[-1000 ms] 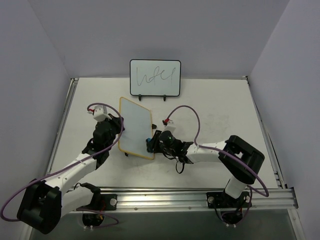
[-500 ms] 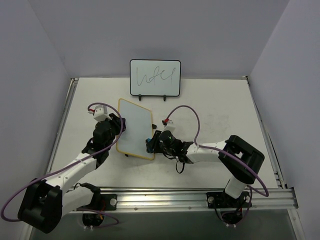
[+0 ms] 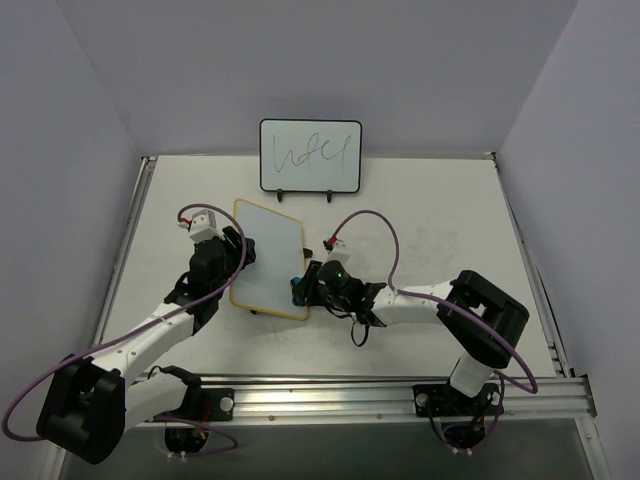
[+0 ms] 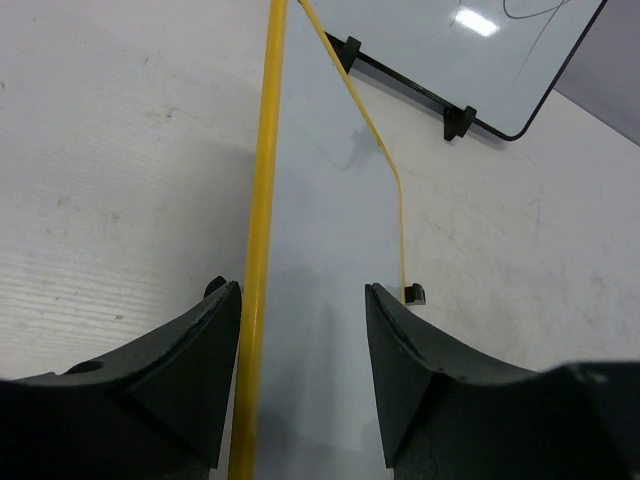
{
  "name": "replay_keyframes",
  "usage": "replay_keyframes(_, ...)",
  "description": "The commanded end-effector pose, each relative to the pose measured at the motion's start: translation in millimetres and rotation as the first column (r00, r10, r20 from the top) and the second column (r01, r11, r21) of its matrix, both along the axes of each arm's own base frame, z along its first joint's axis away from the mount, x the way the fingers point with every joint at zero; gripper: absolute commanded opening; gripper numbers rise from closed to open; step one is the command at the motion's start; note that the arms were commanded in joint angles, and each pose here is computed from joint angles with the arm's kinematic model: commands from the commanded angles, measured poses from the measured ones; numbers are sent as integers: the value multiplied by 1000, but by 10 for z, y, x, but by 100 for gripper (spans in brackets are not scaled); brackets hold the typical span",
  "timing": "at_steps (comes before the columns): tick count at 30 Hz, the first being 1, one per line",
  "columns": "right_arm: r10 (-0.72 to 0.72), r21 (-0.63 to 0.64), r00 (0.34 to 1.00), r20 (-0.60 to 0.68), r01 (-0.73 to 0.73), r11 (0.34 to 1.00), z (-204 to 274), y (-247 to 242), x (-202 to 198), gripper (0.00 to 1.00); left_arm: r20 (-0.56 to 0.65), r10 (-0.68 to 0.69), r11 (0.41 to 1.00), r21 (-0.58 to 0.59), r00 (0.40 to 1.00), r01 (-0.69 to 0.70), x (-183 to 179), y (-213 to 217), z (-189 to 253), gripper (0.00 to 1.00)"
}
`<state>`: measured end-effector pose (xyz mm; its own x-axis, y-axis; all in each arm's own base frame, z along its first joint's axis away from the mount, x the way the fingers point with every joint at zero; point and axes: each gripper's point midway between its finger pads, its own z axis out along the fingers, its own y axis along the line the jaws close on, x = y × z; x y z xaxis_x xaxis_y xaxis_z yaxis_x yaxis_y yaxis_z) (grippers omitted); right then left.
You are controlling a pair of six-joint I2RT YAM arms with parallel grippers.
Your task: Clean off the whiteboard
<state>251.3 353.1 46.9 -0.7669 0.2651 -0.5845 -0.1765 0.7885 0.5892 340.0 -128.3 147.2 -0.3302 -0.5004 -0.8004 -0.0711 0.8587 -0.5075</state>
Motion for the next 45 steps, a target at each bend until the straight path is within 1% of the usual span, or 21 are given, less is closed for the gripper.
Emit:
replay_keyframes(1, 55, -232, 984, -168, -93, 968, -615, -380, -413, 0, -186, 5, 1000, 24, 983, 0, -283, 20, -440, 60)
replay_keyframes(5, 59, -232, 984, -165, -96, 968, -597, -365, -408, 0, -160, 50, 999, 28, 986, -47, -267, 107, -343, 61)
replay_keyframes(8, 59, -232, 984, -165, -96, 968, -595, -359, -404, 0, -150, 92, 996, 35, 984, -88, -261, 183, -284, 65)
replay_keyframes(14, 63, -233, 984, -167, -101, 967, -597, -360, -411, 0, -135, 81, 997, 28, 988, -78, -213, 154, -199, 66)
replay_keyframes(23, 66, -236, 983, -170, -106, 966, -613, -366, -421, 0, -79, 92, 996, 25, 993, -91, -105, 180, 68, 68)
replay_keyframes(28, 73, -233, 983, -170, -112, 966, -614, -350, -425, 0, -58, 130, 991, 24, 990, -128, -40, 256, 189, 68)
replay_keyframes(33, 78, -233, 982, -173, -118, 965, -629, -350, -431, 0, -20, 178, 984, 20, 984, -178, -9, 382, 329, 71)
replay_keyframes(38, 80, -228, 981, -177, -120, 966, -646, -338, -429, 0, -1, 210, 978, 15, 978, -210, 44, 480, 435, 71)
replay_keyframes(45, 88, -228, 980, -178, -128, 965, -654, -329, -434, 0, 8, 213, 977, 3, 977, -213, 111, 526, 513, 71)
